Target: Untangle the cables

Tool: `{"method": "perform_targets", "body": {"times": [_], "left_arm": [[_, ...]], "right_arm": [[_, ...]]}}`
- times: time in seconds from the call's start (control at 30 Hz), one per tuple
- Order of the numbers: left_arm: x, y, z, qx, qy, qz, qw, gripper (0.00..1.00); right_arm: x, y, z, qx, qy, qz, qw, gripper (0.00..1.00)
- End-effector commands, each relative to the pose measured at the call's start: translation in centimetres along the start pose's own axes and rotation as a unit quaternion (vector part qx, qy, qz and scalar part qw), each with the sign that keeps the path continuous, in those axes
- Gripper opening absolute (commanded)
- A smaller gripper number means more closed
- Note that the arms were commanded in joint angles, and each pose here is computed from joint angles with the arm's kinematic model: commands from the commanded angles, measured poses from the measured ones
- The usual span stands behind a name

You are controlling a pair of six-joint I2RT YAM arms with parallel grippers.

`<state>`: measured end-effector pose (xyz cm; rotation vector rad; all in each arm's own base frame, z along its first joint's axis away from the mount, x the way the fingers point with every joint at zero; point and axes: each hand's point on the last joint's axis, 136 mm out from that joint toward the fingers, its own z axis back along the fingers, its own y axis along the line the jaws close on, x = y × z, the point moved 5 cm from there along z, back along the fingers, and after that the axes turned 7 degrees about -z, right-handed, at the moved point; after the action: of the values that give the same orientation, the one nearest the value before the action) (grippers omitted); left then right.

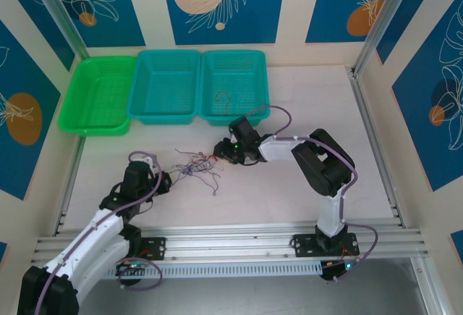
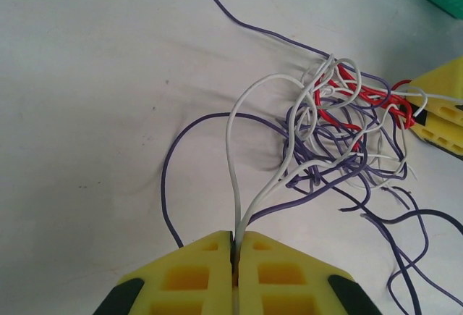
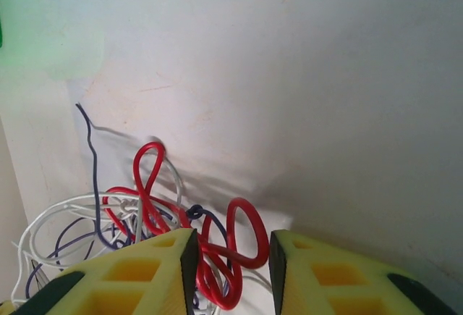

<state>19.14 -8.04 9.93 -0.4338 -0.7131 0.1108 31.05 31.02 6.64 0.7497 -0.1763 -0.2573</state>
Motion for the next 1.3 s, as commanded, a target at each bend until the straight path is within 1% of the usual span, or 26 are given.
{"method": "perform_targets", "body": {"times": [0.0,0.07,0.2,0.3,0.37,0.43,0.5,0.57,0.63,0.77,0.87,0.93,0.97,1.07,1.13,1.17,1.2,1.27], "left_arm": [[-0.3,0.2,0.0,-0.003,0.001,-0.005,1.000,0.00],[-0.3,0.2,0.0,-0.003,0.001,-0.007,1.000,0.00],[-0.4,0.4,0.1,0.002,0.001,-0.006,1.000,0.00],[-0.3,0.6,0.3,0.012,-0.001,-0.004,1.000,0.00],[-0.2,1.2,0.6,0.038,-0.006,0.006,0.999,0.00],[-0.2,2.2,1.3,0.082,-0.009,0.023,0.996,0.00],[-0.2,3.3,2.0,0.127,-0.003,0.034,0.991,0.00],[-0.4,4.0,2.3,0.154,0.006,0.041,0.987,0.00],[-0.5,4.2,2.2,0.156,0.009,0.047,0.987,0.00],[-0.4,4.3,2.0,0.155,0.004,0.059,0.986,0.00],[-0.1,4.1,1.9,0.147,-0.003,0.059,0.987,0.00],[0.4,3.5,2.0,0.129,-0.012,0.054,0.990,0.00],[0.7,3.1,2.0,0.114,-0.018,0.047,0.992,0.04],[2.4,1.5,2.7,0.067,-0.053,0.026,0.996,0.40],[3.9,0.5,4.0,0.050,-0.087,0.007,0.995,0.55],[4.8,-0.3,4.8,0.033,-0.105,-0.005,0.994,0.59],[5.7,-1.2,5.4,0.011,-0.122,-0.017,0.992,0.60],[7.6,-4.1,6.5,-0.072,-0.153,-0.039,0.985,0.64]], "right_arm": [[0.3,-0.3,-0.8,-0.007,-0.005,-0.004,1.000,0.31],[0.3,-0.5,-0.9,-0.010,-0.007,-0.005,1.000,0.25],[0.3,-0.8,-0.7,-0.016,-0.018,-0.003,1.000,0.09],[0.3,-1.1,0.4,-0.019,-0.039,0.003,0.999,0.01],[0.3,-1.5,1.6,-0.023,-0.059,0.002,0.998,0.00],[0.4,-2.2,3.3,-0.026,-0.083,-0.003,0.996,0.00],[0.7,-3.2,5.6,-0.027,-0.118,-0.008,0.993,0.00],[1.1,-4.5,8.5,-0.027,-0.154,-0.020,0.988,0.00],[1.7,-5.7,10.9,-0.023,-0.177,-0.035,0.983,0.00],[2.3,-6.6,14.9,-0.013,-0.206,-0.040,0.978,0.00],[2.3,-5.6,16.7,0.001,-0.219,-0.018,0.976,0.00],[1.9,-4.0,17.6,0.026,-0.217,0.009,0.976,0.00],[1.7,-3.0,18.0,0.039,-0.212,0.028,0.976,0.00],[0.9,-0.7,19.2,0.053,-0.208,0.070,0.974,0.00],[0.4,0.7,20.3,0.060,-0.216,0.097,0.970,0.00],[0.0,1.5,20.9,0.070,-0.217,0.111,0.967,0.00],[-0.3,2.3,21.3,0.081,-0.214,0.126,0.965,0.00],[-1.3,4.2,22.0,0.111,-0.198,0.160,0.961,0.00]]}}
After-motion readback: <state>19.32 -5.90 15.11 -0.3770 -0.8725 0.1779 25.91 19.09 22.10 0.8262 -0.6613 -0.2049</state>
